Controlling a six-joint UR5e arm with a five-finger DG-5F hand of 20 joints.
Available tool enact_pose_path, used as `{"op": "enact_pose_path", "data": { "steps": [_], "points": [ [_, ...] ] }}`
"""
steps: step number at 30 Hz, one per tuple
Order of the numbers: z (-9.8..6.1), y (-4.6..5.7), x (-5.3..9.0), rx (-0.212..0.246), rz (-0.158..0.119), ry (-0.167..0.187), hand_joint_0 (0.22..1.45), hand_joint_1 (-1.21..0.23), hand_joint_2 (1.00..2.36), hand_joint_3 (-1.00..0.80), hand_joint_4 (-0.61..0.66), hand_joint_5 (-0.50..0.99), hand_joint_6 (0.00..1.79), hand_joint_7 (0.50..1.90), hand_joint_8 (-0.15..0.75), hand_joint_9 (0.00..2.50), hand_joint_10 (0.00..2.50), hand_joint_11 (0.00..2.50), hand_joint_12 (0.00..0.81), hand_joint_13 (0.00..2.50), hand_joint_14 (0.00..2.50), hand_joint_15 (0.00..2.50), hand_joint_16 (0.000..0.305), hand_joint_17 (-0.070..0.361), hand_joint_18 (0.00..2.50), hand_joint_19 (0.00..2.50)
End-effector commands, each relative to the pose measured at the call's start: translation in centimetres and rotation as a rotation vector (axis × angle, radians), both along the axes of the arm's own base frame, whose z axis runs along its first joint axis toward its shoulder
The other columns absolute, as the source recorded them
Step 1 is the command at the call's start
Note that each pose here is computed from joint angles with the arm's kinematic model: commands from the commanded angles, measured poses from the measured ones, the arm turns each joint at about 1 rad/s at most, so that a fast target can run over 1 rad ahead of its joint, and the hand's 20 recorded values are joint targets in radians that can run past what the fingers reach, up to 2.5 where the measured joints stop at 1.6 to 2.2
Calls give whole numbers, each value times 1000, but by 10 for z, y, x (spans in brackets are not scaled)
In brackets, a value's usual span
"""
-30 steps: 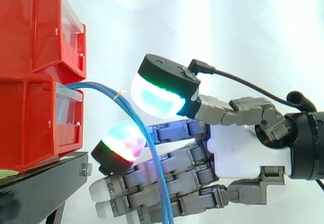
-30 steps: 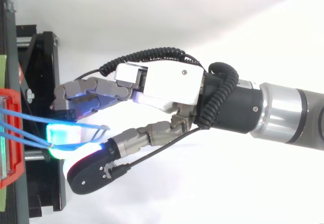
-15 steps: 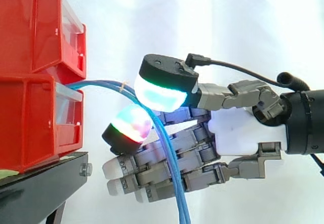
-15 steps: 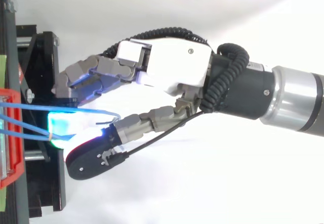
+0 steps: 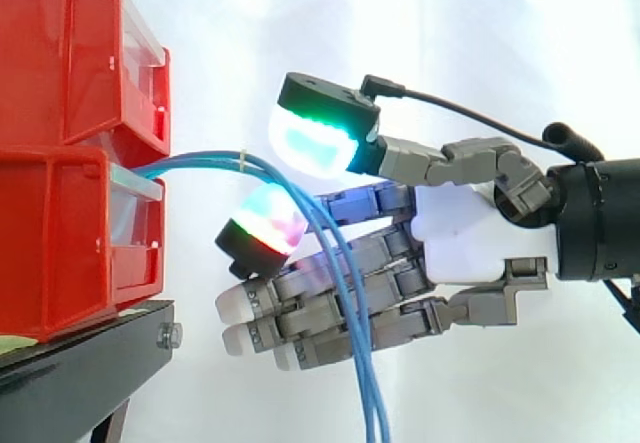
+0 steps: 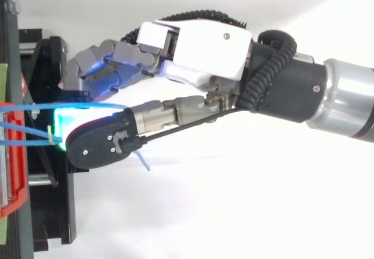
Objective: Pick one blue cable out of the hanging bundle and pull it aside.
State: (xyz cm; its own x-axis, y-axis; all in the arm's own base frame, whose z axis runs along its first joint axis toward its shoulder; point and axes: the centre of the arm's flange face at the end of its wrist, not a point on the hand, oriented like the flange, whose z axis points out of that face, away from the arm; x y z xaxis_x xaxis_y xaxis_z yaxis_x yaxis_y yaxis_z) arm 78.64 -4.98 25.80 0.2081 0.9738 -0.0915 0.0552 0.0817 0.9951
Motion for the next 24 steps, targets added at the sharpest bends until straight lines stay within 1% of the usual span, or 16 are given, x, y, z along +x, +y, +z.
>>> {"op": "enact_pose_path", "data": {
  "steps": [1, 2, 4, 6, 7, 10, 13, 18, 24],
  "points": [
    [7, -4, -2, -13, -4, 6, 582, -584, 1012, -362, 134, -113, 774, 1152, 237, 723, 2, 97, 249, 432, 0, 18, 23, 52, 182, 0],
    [11, -6, -4, -20, -6, 6, 583, -604, 1014, -331, 139, -127, 809, 1121, 238, 719, 3, 101, 250, 435, 0, 20, 23, 52, 184, 0],
    [13, -7, -4, -25, -8, 6, 583, -662, 1019, -259, 142, -140, 843, 1108, 238, 706, 4, 122, 254, 437, 0, 29, 23, 52, 190, 0],
    [14, -10, -4, -29, -11, 5, 591, -716, 1019, -209, 119, -150, 872, 1073, 235, 683, 4, 129, 255, 438, 0, 39, 23, 52, 192, 0],
    [16, -10, -4, -30, -11, 3, 601, -752, 1021, -191, 80, -163, 896, 1011, 234, 667, 4, 139, 258, 439, 0, 41, 23, 52, 194, 0],
    [18, -11, -5, -34, -12, 2, 617, -793, 1022, -170, 29, -169, 905, 1015, 229, 655, 4, 139, 263, 438, 2, 42, 25, 57, 211, 0],
    [19, -11, -5, -34, -12, 1, 638, -821, 1021, -202, 1, -177, 911, 994, 227, 649, 4, 144, 265, 440, 2, 41, 26, 58, 223, 0],
    [22, -14, -6, -34, -15, -2, 680, -852, 1012, -354, 10, -180, 908, 946, 222, 657, 5, 154, 268, 450, 0, 40, 26, 59, 247, 0],
    [20, -15, -8, -34, -18, 20, 696, -888, 1004, -455, 11, -181, 904, 943, 218, 658, 5, 150, 269, 460, 0, 39, 26, 59, 272, 0]
  ]
}}
